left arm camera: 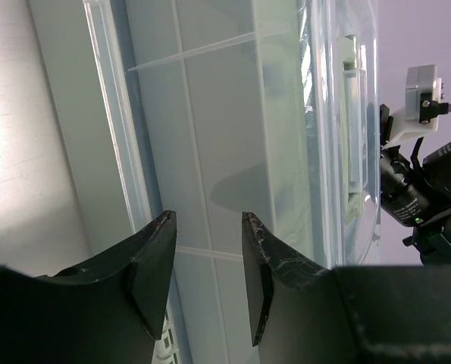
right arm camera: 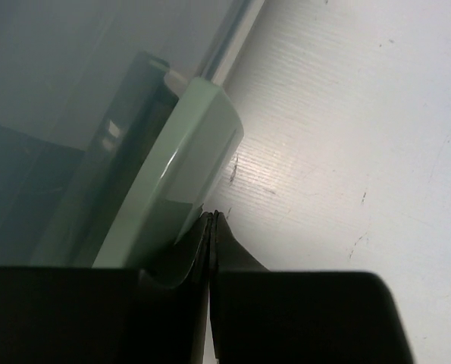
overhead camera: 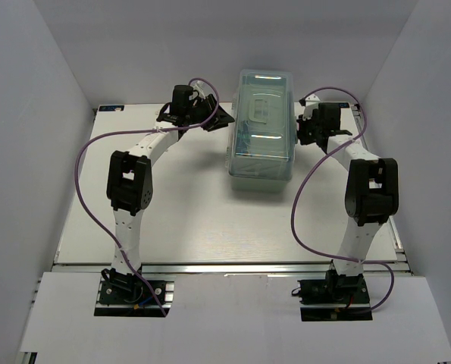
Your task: Sort the tools into containers
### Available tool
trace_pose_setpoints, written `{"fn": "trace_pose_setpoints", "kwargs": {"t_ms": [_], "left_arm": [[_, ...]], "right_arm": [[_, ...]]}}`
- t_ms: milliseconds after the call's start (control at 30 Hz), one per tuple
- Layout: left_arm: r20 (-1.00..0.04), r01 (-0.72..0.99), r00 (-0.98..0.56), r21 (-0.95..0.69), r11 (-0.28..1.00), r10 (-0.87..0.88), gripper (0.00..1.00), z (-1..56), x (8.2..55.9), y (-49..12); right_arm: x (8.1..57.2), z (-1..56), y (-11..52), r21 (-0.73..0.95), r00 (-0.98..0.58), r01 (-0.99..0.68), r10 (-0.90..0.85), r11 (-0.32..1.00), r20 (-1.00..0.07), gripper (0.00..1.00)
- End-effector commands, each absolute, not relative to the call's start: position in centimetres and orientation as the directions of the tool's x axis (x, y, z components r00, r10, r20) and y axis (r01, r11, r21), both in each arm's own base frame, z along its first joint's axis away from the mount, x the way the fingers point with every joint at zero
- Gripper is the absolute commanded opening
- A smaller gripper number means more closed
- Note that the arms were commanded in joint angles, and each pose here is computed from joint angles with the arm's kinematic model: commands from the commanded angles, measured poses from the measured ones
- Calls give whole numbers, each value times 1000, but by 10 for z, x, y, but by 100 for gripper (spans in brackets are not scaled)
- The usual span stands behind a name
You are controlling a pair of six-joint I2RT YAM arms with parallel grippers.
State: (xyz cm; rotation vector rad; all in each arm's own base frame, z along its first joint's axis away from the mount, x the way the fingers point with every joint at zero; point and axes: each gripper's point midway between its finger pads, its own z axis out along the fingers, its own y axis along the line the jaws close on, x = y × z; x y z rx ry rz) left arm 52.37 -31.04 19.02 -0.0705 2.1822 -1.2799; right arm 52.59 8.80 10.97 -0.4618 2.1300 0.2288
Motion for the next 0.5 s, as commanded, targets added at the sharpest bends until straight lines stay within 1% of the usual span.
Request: {"fn": "trace_pose_setpoints", "kwargs": {"t_ms": [0, 33, 67, 200, 267, 300, 467], "left_arm": [[-457, 326, -860, -835, 443, -227, 50, 202, 485, -355], [-456, 325, -860, -835, 444, -228, 50, 202, 485, -355], [-456, 325, -861, -835, 443, -227, 50, 202, 485, -355], [-457, 326, -860, -835, 443, -227, 50, 202, 485, -355], [-454, 325, -862, -836, 442, -225, 50, 201, 485, -355], [-457, 328, -860, -836, 440, -226, 50, 202, 485, -355], [-456, 327, -861, -835, 442, -225, 50, 201, 485, -355]], "right_arm": [[534, 159, 119, 8, -370, -487, -199, 873, -907, 2], [534, 161, 119, 8, -367, -487, -196, 874, -909, 3], [533, 164, 119, 14, -365, -488, -190, 873, -911, 7], [529, 170, 121, 35, -365, -503, -176, 864, -914, 16], [525, 171, 123, 46, -368, -516, -173, 855, -913, 22], [524, 171, 124, 48, -369, -520, -173, 853, -913, 27], [519, 172, 125, 52, -371, -529, -175, 847, -912, 35]]}}
